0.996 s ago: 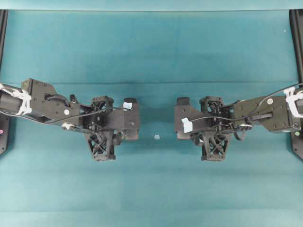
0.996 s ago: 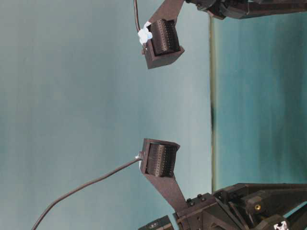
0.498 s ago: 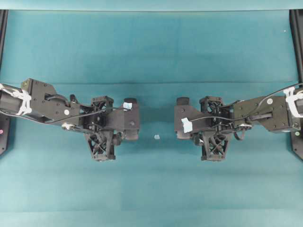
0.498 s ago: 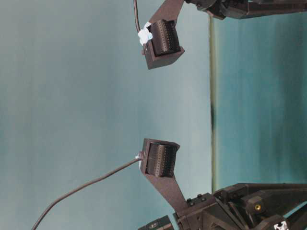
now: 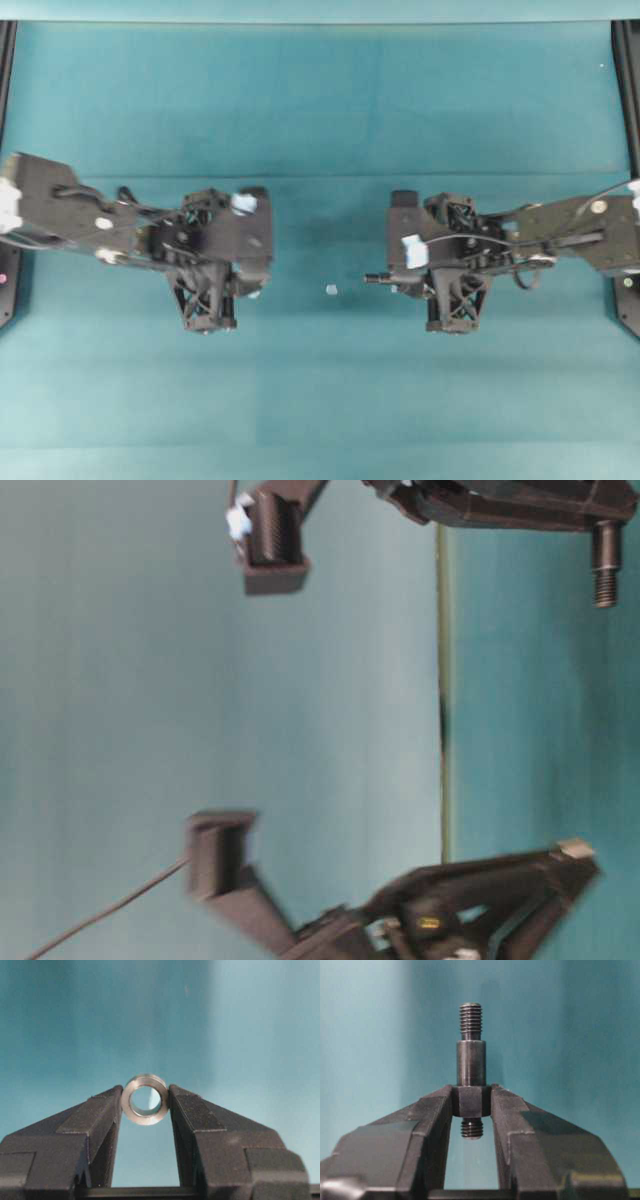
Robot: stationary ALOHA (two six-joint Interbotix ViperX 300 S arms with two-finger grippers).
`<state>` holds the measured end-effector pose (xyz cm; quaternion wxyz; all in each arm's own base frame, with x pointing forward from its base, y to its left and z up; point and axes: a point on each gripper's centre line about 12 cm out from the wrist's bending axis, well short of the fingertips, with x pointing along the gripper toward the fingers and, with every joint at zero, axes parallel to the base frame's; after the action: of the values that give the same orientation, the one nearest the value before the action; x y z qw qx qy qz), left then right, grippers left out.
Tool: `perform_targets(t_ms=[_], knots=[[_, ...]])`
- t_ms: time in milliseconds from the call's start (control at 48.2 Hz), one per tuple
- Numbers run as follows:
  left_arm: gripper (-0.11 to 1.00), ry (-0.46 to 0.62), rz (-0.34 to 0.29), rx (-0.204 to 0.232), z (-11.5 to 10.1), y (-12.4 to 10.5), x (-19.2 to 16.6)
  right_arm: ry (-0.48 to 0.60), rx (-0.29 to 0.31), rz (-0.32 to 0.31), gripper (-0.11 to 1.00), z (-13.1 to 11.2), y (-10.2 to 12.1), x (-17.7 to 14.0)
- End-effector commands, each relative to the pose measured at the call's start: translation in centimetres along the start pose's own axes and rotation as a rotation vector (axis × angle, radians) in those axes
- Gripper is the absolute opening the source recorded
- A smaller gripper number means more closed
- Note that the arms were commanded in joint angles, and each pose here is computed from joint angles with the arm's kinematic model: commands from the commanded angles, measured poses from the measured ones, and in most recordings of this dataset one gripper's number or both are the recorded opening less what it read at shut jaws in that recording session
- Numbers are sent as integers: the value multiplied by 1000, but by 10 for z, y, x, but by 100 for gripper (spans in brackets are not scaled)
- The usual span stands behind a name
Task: Insert the washer onto the shaft with both hands.
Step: 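Lift washer and shaft and bring them toward each other midair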
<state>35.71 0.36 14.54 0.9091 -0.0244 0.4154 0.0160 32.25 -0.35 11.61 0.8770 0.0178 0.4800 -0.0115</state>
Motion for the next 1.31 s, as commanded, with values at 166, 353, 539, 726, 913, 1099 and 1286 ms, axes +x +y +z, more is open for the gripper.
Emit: perform_targets(t_ms=[166, 353, 539, 726, 913, 1099, 1286], knots=[[36, -281, -24, -30, 14, -1, -22, -166, 8, 5, 0, 7, 1, -12], [36, -360, -36, -63, 12, -1, -24, -294, 8, 7, 0, 8, 1, -19], [36, -411, -41, -63, 18, -1, -25, -376, 7, 13, 0, 11, 2, -20], [36, -453, -46, -66, 21, -2, -23, -388, 2, 20, 0, 12, 5, -17], [36, -489, -48, -67, 25, -1, -22, -432, 2, 25, 0, 13, 7, -14], [36, -507, -49, -71, 29, 0, -19, -491, 16, 30, 0, 18, 8, -12], [36, -533, -53, -70, 39, -1, -16, -512, 46, 38, 0, 18, 8, -7]])
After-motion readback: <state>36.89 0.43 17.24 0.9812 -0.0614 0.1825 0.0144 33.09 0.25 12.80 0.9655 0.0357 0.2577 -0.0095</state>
